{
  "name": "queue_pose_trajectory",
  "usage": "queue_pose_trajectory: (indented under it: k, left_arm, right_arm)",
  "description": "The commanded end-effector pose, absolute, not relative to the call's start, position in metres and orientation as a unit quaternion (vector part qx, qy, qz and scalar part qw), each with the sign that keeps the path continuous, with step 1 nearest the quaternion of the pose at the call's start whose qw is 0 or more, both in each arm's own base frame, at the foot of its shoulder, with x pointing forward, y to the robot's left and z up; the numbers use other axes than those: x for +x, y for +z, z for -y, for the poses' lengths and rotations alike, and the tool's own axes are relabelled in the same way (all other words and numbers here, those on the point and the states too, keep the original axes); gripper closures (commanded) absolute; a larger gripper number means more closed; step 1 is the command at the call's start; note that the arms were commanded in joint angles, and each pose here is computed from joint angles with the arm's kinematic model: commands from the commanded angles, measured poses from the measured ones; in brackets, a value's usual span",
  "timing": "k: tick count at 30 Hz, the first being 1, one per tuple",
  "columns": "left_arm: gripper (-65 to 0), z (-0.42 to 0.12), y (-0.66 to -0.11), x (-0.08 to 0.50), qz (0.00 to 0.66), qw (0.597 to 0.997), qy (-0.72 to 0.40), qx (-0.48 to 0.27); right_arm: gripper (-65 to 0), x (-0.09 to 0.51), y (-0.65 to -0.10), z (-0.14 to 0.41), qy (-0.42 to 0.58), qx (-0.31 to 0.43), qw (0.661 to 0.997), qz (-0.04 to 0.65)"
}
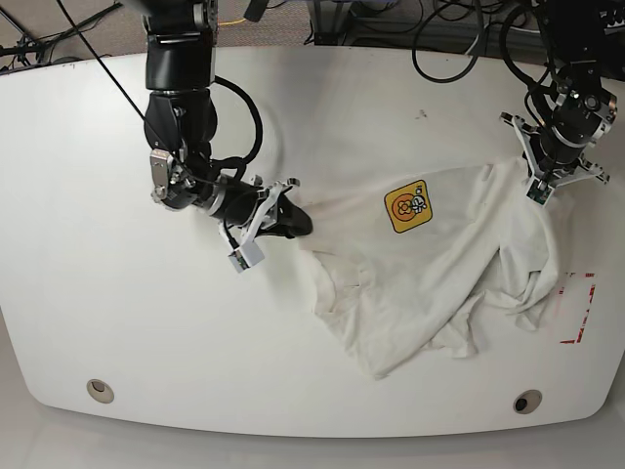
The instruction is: Fold the T-shirt properly
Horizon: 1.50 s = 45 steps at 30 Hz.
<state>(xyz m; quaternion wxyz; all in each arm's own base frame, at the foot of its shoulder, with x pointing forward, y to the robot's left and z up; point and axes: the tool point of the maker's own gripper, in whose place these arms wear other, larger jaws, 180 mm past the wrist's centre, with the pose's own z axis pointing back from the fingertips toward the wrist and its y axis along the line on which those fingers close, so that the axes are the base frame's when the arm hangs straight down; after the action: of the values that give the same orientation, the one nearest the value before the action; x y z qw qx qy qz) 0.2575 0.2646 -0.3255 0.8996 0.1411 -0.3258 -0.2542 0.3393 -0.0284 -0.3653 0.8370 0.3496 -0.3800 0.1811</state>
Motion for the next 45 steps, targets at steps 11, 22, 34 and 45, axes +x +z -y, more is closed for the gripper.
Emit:
queue_pose_trajectory:
  k: [11, 22, 34, 45]
  left_arm:
    - [0.0, -0.178, -0.285, 0.322, 0.422, 0.836, -0.339, 0.095]
    - [0.0, -0.123, -0.199, 0.4, 0.486, 0.781, -0.372, 0.12]
    - [0.0, -0.132, -0.103, 0.435, 0.56, 0.733, -0.343, 0.179]
    - [0.0, -0.133, -0.107, 0.433, 0.521, 0.731, -0.379, 0.225]
  right_arm:
    - [0.0, 0.353, -0.294, 0.151, 0.179, 0.195, 0.842, 0.47]
    - [0.0, 0.398, -0.205, 0.223, 0.226, 0.068, 0.818, 0.524]
    - [0.0, 0.416, -0.126, 0.27, 0.245, -0.023, 0.787, 0.566]
    - [0.0, 0.4, -0.118, 0.291, 0.236, -0.019, 0.792, 0.563]
